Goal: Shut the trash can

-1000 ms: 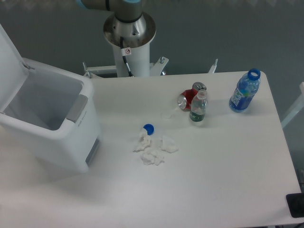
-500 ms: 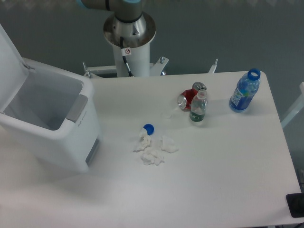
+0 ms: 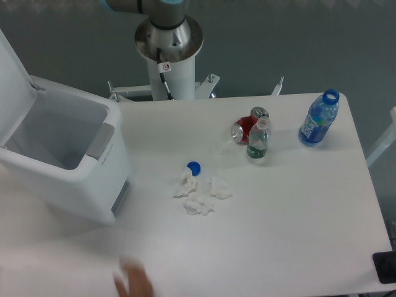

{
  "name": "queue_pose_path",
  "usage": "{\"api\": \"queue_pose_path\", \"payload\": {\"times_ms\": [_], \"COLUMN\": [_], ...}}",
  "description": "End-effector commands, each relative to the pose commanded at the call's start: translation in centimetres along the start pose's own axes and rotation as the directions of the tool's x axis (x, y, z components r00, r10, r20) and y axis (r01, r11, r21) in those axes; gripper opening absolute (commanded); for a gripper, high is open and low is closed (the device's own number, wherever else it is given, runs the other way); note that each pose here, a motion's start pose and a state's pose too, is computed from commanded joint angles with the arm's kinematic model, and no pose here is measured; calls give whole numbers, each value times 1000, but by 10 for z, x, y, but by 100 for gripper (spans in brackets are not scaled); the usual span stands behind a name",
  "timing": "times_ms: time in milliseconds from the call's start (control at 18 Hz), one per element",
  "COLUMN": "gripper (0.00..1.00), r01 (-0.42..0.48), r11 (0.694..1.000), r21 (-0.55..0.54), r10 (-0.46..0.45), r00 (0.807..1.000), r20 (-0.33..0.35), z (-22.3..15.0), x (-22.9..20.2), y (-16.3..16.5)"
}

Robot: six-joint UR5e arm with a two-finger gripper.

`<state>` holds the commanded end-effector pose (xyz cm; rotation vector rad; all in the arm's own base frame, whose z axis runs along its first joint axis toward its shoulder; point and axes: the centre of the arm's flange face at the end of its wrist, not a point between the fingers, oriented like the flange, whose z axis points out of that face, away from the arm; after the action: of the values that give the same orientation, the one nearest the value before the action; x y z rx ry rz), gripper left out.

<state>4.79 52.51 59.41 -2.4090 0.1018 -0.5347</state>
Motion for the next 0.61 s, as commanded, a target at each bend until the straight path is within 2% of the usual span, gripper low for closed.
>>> {"api": "queue_pose_path", "payload": {"times_ms": [611], "gripper": [100], "r01": [-3], "r11": [1000], "r21": [-8], "r10": [4], "r00": [1000], "r20": [31], "z": [0], "x": [-4], "y": [2]}}
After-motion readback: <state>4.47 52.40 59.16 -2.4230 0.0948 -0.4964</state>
